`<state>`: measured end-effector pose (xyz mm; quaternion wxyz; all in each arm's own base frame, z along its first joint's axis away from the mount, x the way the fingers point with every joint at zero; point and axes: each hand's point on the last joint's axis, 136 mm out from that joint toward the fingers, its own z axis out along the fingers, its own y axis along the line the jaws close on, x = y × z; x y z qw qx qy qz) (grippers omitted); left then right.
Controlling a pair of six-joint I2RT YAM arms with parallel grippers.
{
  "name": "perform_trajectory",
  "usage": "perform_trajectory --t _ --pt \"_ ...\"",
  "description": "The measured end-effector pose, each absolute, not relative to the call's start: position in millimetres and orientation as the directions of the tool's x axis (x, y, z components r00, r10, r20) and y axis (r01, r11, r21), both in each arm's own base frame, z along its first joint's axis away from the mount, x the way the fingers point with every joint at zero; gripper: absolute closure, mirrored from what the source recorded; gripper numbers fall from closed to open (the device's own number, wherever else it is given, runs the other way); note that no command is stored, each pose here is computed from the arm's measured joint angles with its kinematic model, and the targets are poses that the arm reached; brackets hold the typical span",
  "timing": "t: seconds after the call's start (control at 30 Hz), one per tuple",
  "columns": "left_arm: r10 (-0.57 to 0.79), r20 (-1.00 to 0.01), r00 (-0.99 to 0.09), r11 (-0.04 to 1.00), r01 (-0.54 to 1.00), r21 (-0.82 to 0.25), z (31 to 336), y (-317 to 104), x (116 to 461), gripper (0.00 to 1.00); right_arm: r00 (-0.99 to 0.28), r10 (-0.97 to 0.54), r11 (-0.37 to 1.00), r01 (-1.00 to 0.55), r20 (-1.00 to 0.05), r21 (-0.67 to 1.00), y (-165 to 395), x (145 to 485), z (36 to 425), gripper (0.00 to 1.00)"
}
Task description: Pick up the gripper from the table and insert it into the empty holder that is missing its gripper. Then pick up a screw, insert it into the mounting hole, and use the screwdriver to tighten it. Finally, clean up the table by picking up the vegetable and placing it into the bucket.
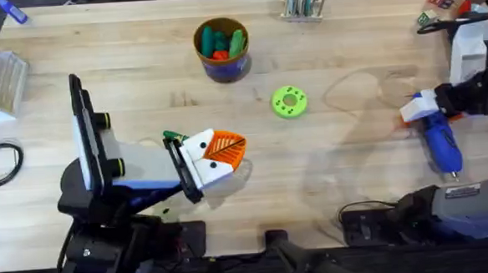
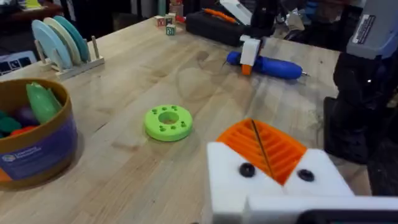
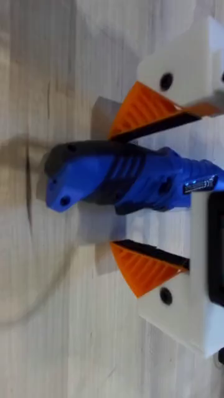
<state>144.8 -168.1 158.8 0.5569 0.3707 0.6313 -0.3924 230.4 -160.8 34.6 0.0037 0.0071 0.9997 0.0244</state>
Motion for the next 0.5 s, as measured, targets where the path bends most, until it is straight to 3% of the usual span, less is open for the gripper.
perform_trajectory --t 0.13,0.23,0.4,0.43,0.5 --pt "0.031 -0.994 -0.105 0.417 0.905 -0.082 158.8 -168.1 144.8 0.99 -1.0 0.009 0.999 0.009 -0.006 0.042 -162.1 230.4 34.5 0.035" --pt "0.031 -0.994 -0.105 0.417 0.905 -0.082 158.8 -168.1 144.8 0.99 -1.0 0.005 1.0 0.005 -0.006 0.025 -165.8 231.1 33.8 0.188" --pt "0.031 -0.994 -0.105 0.417 0.905 -0.083 158.8 -168.1 144.8 0.99 -1.0 0.003 1.0 0.003 -0.007 -0.011 -174.7 232.4 32.6 0.874" --pt "0.031 -0.994 -0.105 0.417 0.905 -0.082 158.8 -168.1 144.8 0.99 -1.0 0.008 1.0 0.008 -0.006 -0.009 -174.6 232.6 31.9 0.957" --pt "0.031 -0.994 -0.105 0.417 0.905 -0.082 158.8 -168.1 144.8 0.99 -1.0 0.008 1.0 0.008 -0.005 -0.009 -174.4 232.4 32.0 0.978"
